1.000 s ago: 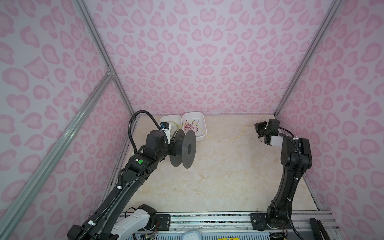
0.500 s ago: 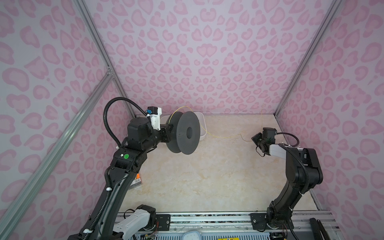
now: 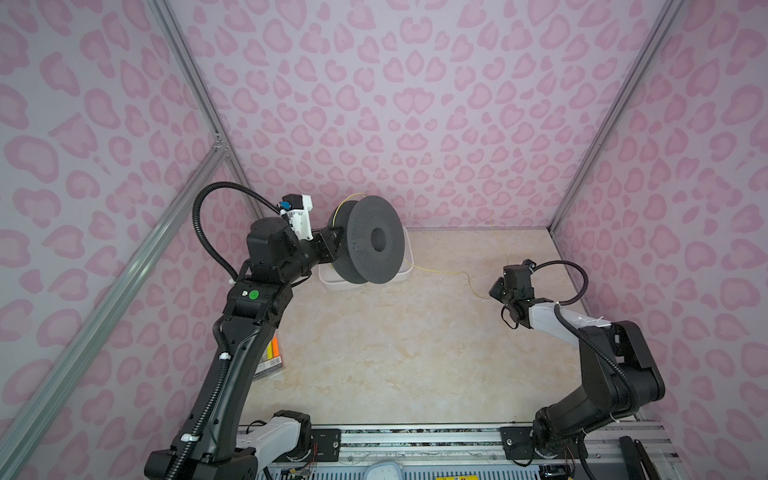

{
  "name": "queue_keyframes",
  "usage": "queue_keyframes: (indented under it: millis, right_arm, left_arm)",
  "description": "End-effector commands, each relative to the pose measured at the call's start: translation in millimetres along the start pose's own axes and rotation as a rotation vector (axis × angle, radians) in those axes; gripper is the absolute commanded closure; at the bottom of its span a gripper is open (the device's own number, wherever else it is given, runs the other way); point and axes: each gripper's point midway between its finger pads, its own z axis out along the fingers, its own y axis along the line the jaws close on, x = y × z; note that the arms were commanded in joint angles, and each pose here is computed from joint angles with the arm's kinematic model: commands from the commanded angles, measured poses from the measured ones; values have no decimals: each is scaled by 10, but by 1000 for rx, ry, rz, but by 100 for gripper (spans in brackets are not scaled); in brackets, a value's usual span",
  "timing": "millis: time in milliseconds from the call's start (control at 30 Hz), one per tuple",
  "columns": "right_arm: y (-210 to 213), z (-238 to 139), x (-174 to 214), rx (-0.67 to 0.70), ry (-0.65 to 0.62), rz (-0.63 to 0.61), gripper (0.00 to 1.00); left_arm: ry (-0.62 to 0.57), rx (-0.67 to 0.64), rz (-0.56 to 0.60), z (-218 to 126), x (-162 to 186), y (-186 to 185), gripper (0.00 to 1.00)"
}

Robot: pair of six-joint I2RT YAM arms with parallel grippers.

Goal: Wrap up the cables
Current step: 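Lift the spool toward the bins with left gripper while right holds cable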

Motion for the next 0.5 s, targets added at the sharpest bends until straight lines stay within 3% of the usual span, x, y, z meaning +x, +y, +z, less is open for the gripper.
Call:
queue_keyframes:
  millis: [0, 300, 467]
  right_arm:
    - [-89, -157, 61, 65, -35, -84, 100]
    - [-1, -646, 427, 42, -58, -244, 100]
    - [203, -1080, 327, -3, -139, -320, 100]
  left_arm:
    - [-188, 25, -35, -13, -478, -106, 96]
    - [-301, -98, -141, 207, -655, 244, 96]
    - [-284, -250, -143, 416, -561, 587, 96]
